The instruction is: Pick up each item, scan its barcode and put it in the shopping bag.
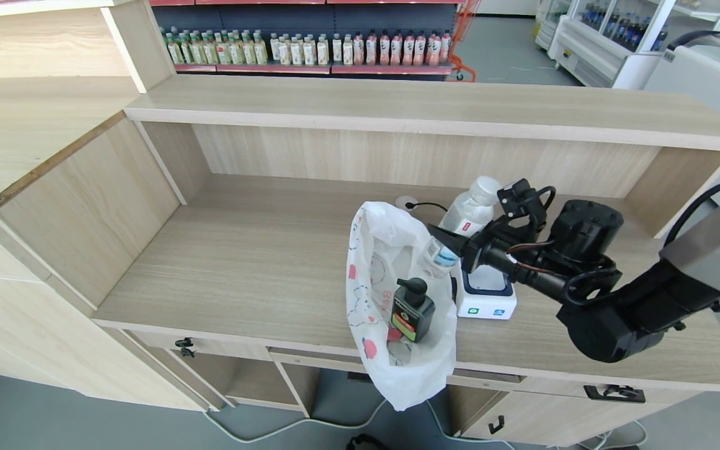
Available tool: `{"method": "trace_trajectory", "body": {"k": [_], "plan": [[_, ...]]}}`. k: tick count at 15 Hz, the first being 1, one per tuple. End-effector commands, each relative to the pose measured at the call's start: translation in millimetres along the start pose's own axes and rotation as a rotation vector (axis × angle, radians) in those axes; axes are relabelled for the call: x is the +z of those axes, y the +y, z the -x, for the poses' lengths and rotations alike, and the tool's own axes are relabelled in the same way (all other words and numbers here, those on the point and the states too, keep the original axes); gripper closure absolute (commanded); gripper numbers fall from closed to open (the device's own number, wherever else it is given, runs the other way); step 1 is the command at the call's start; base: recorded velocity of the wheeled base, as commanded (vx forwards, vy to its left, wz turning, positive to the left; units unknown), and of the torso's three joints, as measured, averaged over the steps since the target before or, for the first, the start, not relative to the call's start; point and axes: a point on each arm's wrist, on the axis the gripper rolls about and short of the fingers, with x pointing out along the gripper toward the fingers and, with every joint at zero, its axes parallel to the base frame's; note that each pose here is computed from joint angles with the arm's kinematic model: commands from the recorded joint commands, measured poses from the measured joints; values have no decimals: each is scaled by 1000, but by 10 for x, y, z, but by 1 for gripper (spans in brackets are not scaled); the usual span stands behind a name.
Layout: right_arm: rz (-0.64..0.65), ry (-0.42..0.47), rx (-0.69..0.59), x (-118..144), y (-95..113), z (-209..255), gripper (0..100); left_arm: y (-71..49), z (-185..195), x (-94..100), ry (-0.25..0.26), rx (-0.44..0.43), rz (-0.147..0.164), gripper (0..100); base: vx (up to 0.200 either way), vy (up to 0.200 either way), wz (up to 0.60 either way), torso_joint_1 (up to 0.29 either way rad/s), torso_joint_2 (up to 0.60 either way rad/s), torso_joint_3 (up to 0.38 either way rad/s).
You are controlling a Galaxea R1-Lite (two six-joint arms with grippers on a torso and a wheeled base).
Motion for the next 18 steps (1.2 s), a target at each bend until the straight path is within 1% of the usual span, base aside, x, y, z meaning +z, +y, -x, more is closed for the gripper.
{"method": "trace_trajectory", "body": {"k": [1,4,9,13,18], "plan": [[-14,28,22,-175,-14,-72,100,0,0,0,0,0,0,0,0,0,0,0,0,0],[-11,21,75,-231,-31,-136,100,0,0,0,0,0,0,0,0,0,0,0,0,0],[-12,28,80,-369,-66,-226,100,0,0,0,0,0,0,0,0,0,0,0,0,0],[34,30,100,-470,-78,-267,100,0,0,0,0,0,0,0,0,0,0,0,0,0],[62,48,110,-579,-81,-273,100,0,0,0,0,0,0,0,0,0,0,0,0,0]]}}
